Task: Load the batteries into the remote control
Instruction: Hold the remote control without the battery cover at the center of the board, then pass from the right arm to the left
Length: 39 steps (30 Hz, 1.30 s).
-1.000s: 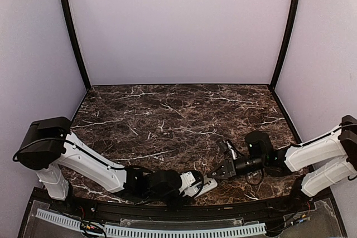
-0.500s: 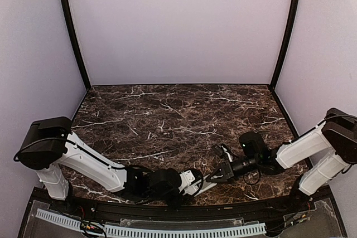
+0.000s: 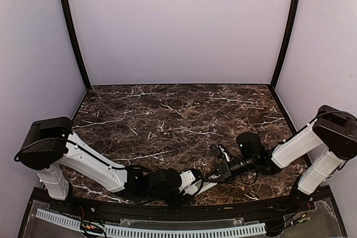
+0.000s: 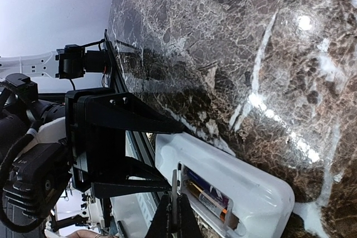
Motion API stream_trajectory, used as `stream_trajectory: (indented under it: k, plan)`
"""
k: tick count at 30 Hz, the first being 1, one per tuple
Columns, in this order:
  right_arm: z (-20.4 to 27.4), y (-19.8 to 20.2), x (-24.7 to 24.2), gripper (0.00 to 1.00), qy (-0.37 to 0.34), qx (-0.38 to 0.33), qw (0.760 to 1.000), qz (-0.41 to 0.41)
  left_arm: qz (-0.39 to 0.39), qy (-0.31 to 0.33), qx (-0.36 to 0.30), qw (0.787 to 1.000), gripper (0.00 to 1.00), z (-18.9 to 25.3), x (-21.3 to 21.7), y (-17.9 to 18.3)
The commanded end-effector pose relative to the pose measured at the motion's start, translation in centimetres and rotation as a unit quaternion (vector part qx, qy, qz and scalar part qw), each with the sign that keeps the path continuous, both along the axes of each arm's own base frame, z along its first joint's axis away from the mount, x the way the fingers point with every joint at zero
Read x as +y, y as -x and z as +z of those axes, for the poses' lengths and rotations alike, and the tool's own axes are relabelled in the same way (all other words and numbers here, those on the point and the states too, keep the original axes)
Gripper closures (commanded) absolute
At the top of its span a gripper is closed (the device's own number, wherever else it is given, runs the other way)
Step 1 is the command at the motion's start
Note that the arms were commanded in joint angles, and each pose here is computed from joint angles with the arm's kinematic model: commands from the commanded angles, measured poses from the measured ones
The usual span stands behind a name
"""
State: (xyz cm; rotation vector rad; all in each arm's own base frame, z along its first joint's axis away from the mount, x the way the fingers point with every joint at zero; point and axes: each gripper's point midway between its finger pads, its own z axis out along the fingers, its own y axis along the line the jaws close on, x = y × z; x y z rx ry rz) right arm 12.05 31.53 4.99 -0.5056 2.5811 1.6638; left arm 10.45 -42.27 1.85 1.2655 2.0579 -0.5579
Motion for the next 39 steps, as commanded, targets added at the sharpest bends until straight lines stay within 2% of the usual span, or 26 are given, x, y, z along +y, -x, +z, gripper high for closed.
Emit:
stream_trajectory:
  k: [1, 24, 29, 34, 39]
  plan:
    - [0.6, -0.7, 0.6, 1.00, -0.013, -0.011, 1.000, -0.001, 0.005, -0.056, 0.008, 0.998, 0.98, -3.0, 2.4, -0.1]
    - [-2.0, -0.6, -0.3, 1.00, 0.031, 0.016, 0.999, -0.029, 0.002, -0.063, 0.005, 0.998, 0.97, -3.3, 2.5, -0.1]
    - [-2.7, 0.1, 0.0, 1.00, 0.029, 0.033, 0.999, -0.028, 0.000, -0.060, 0.003, 0.998, 0.82, -3.3, 2.0, -0.2]
    - [-3.2, 0.5, -0.1, 1.00, 0.034, 0.038, 0.998, -0.027, -0.003, -0.027, 0.001, 1.000, 0.61, -2.0, 0.1, -0.5]
    - [-3.3, 0.3, -0.4, 1.00, 0.052, 0.024, 0.998, -0.024, -0.005, 0.008, 0.004, 1.000, 0.47, -0.7, -1.2, -1.3]
